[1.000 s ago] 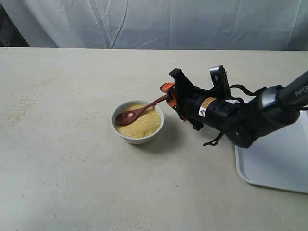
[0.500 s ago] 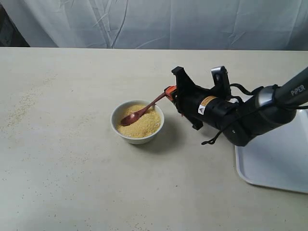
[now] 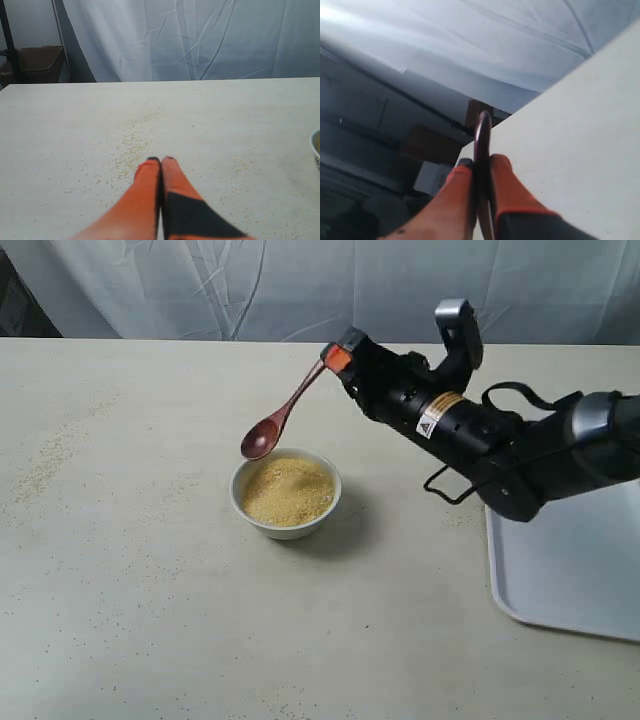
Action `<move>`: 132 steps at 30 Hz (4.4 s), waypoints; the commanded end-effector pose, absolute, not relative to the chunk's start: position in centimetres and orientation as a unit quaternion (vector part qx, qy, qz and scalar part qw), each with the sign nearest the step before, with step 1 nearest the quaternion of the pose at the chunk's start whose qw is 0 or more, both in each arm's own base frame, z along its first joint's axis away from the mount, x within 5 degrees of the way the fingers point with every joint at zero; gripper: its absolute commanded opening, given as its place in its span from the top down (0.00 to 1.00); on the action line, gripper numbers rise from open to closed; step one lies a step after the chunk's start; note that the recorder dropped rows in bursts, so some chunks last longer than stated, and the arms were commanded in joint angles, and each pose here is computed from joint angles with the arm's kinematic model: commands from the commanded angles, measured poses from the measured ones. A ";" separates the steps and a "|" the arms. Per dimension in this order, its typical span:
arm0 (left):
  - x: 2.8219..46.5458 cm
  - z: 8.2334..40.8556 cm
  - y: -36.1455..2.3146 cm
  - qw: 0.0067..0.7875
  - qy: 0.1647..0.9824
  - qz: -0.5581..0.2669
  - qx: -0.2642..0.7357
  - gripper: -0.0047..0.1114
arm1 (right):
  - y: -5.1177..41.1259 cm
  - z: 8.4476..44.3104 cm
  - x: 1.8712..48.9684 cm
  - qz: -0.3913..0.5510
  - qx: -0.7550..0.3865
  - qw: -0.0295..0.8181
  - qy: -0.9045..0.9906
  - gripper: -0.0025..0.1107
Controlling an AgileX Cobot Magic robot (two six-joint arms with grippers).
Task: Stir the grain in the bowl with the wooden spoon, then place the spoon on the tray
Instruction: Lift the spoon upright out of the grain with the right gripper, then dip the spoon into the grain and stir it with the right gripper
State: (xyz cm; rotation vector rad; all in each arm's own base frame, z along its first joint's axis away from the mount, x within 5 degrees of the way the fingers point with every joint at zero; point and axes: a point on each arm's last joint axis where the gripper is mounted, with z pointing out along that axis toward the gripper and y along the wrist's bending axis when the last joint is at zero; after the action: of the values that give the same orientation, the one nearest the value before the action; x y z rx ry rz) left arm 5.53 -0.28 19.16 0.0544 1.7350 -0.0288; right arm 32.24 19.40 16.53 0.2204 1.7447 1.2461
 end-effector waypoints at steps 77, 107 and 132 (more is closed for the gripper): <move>5.5 19.2 -0.3 0.652 0.758 -0.014 0.024 0.96 | 24.3 15.7 28.1 0.335 -0.168 0.501 0.780 0.99; 5.5 19.2 -0.3 0.652 0.758 -0.014 0.024 0.96 | 23.4 20.3 27.8 0.201 -0.203 0.622 0.730 0.99; 5.5 19.2 -0.3 0.652 0.758 -0.014 0.024 0.96 | 24.2 20.1 26.6 0.176 -0.270 0.589 0.741 0.99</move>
State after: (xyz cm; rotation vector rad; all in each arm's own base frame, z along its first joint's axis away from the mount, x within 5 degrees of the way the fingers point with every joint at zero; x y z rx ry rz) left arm 5.53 -0.28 19.16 0.0544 1.7350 -0.0288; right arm 26.70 24.13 21.14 -0.5619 1.6866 0.4518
